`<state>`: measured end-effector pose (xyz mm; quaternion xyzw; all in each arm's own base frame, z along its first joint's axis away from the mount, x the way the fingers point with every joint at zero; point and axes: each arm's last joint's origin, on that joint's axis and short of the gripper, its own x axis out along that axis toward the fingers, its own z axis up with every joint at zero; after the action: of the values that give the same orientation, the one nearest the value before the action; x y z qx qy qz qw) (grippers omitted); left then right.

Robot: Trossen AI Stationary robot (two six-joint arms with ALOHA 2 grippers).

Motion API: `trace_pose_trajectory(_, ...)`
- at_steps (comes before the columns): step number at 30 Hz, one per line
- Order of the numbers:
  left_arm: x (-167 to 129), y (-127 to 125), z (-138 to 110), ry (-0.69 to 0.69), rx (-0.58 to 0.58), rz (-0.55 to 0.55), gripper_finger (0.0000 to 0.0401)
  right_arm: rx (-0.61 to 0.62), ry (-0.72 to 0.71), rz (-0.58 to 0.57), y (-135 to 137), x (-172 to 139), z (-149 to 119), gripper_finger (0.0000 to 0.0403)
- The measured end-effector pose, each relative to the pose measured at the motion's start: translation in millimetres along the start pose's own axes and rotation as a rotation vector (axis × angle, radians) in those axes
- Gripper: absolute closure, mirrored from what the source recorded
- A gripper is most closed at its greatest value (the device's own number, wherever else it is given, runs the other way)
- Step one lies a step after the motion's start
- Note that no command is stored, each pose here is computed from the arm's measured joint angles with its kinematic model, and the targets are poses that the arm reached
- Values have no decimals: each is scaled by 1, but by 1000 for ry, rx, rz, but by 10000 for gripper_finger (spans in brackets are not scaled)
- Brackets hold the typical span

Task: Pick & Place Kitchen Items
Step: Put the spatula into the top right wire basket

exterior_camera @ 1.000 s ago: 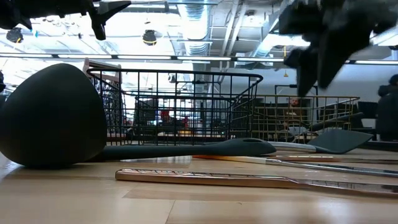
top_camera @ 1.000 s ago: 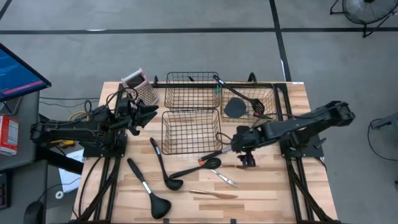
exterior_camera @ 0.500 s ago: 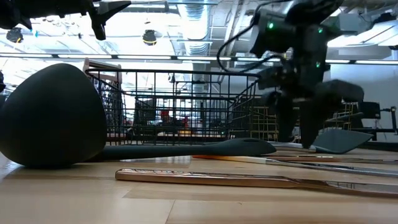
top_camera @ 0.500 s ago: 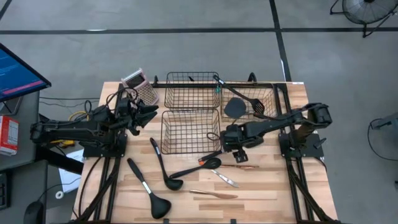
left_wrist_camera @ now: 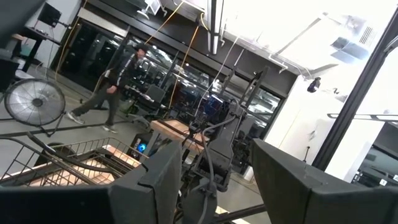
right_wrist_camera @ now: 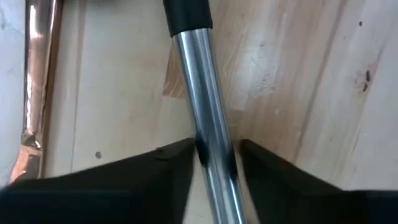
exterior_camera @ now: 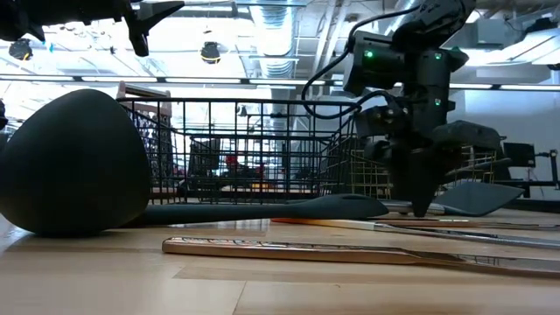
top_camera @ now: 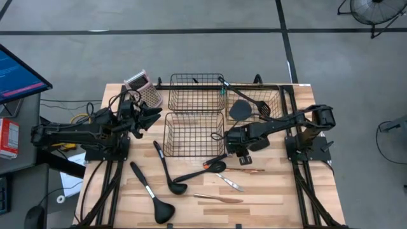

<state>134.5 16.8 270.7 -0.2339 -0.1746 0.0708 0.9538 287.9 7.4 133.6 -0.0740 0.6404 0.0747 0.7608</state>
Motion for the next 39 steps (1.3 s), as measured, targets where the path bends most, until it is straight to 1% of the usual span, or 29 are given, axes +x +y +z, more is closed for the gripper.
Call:
trace_pose_trajectory(3, 0, 0, 0, 0, 0, 0, 226, 8, 2, -3, 0, 0, 0, 334)
trace_pose_trajectory(5, 0, 0, 0, 0, 0, 0, 226, 17, 5, 2, 1, 0, 0, 351)
trace_pose_trajectory(10, 0, 0, 0, 0, 0, 0, 226, 18, 13, 9, 6, -2, -1, 349)
trace_pose_trajectory(13, 0, 0, 0, 0, 0, 0, 226, 26, 28, 17, 14, -7, -5, 333)
trace_pose_trajectory(15, 0, 0, 0, 0, 0, 0, 226, 30, -1, 21, 19, -17, -5, 329)
trace_pose_trajectory(19, 0, 0, 0, -1, 0, -1, 226, 57, -55, 32, 30, -42, -8, 333)
trace_pose_trajectory(22, 0, 0, 0, 0, 0, 0, 226, 95, -130, 70, 38, -65, -12, 335)
trace_pose_trajectory(24, 0, 0, 0, 0, 0, 0, 226, 130, -181, 118, 43, -80, -16, 335)
trace_pose_trajectory(31, 0, 0, 0, 0, 0, 0, 226, 274, -400, 413, 56, -137, -31, 335)
trace_pose_trajectory(33, 0, 0, 0, 0, 0, 0, 226, 313, -472, 477, 57, -152, -35, 335)
trace_pose_trajectory(36, 0, 0, 0, 0, 1, 0, 226, 342, -654, 540, 56, -178, -38, 335)
trace_pose_trajectory(39, 0, 0, 0, -1, 0, 0, 226, 334, -897, 591, 51, -207, -40, 335)
